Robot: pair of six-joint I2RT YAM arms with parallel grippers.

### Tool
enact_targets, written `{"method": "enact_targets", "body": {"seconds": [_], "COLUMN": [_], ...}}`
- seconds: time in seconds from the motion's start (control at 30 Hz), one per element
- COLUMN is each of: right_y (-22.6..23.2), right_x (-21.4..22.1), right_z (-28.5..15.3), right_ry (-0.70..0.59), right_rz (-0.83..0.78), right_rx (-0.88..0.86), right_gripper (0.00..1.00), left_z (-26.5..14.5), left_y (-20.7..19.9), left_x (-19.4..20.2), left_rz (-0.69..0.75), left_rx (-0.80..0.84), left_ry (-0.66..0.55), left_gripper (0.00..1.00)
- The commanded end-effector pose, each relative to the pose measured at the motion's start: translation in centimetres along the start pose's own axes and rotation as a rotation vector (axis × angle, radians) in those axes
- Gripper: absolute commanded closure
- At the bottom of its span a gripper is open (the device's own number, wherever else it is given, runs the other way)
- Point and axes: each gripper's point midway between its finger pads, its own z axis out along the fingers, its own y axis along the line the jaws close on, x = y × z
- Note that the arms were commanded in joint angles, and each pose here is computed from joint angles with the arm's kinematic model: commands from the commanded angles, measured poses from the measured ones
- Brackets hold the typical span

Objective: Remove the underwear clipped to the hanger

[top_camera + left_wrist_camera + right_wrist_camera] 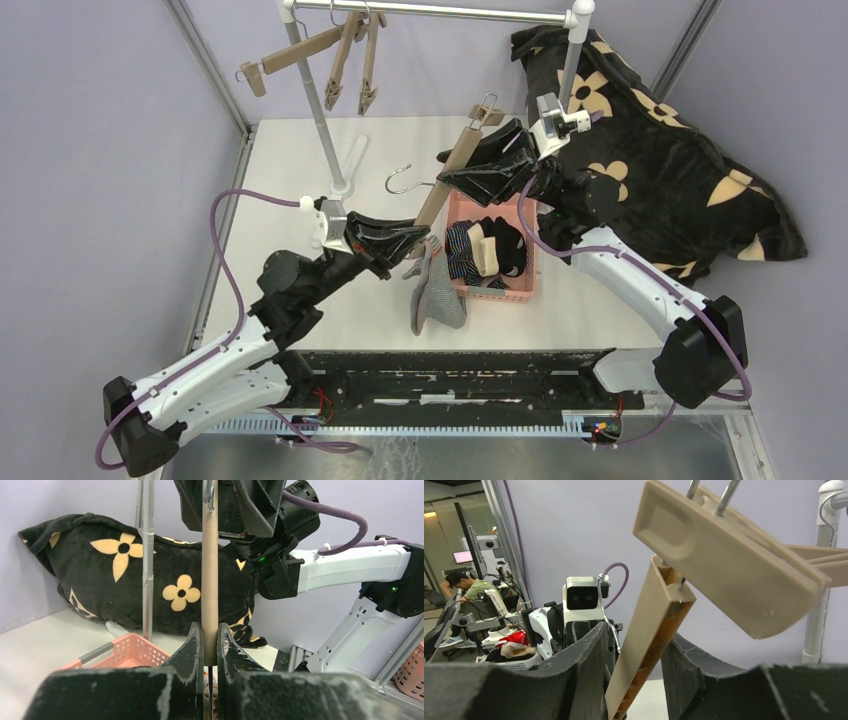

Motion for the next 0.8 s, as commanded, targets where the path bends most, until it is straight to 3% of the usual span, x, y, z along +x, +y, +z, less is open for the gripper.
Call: {"method": "enact_targets", "body": {"seconds": [0.0, 0.13, 0.17, 0.2, 0.23, 0.47, 0.53, 0.63, 0.77], "right_y": [2.3, 2.5, 2.5, 2.4, 2.3, 1.2, 1.2, 1.6, 1.9], "right_x": [-1.3, -1.4, -1.4, -1.3, -1.3, -0.8, -1.0, -1.4, -1.8], "right_z": [0.0, -0.2, -0.2, -0.2, -0.2, -0.9, -1.0, -1.0, -0.9], "right_ry": [-0.006, 0.004, 0.007, 0.014, 0.012, 0.023, 0.021, 0.015, 0.008], "right_rz": [-0.051, -0.065, -0.069, -0.061, -0.063, -0.067, -0.078, -0.089, -0.095], "right_rx": [-0.058, -0.05, -0.048, -0.039, -0.03, 0.054, 0.066, 0.063, 0.06], "right_gripper": [0.5, 0.61, 0.72, 0.91, 0.98, 0.99, 0.99, 0.99, 0.99], "left_z": [0.6, 0.7, 0.7, 0.7, 0.8, 1.2, 1.2, 0.9, 0.3], "left_y": [-1.3, -1.4, -1.4, -1.4, -1.4, -1.2, -1.0, -0.6, -0.5], "left_x": [-3.3, -3.6, -3.7, -3.8, -3.9, -4.0, -3.7, -3.1, -2.5], "left_rz": [-0.022, -0.023, -0.024, -0.024, -0.024, -0.036, -0.038, -0.037, -0.027], "left_rx": [0.055, 0.06, 0.061, 0.06, 0.06, 0.05, 0.038, 0.017, 0.003], "left_ry": [-0.119, -0.135, -0.139, -0.141, -0.143, -0.146, -0.135, -0.11, -0.076], "left_gripper": [0.97, 0.97, 0.97, 0.97, 0.97, 0.97, 0.83, 0.78, 0.6]}}
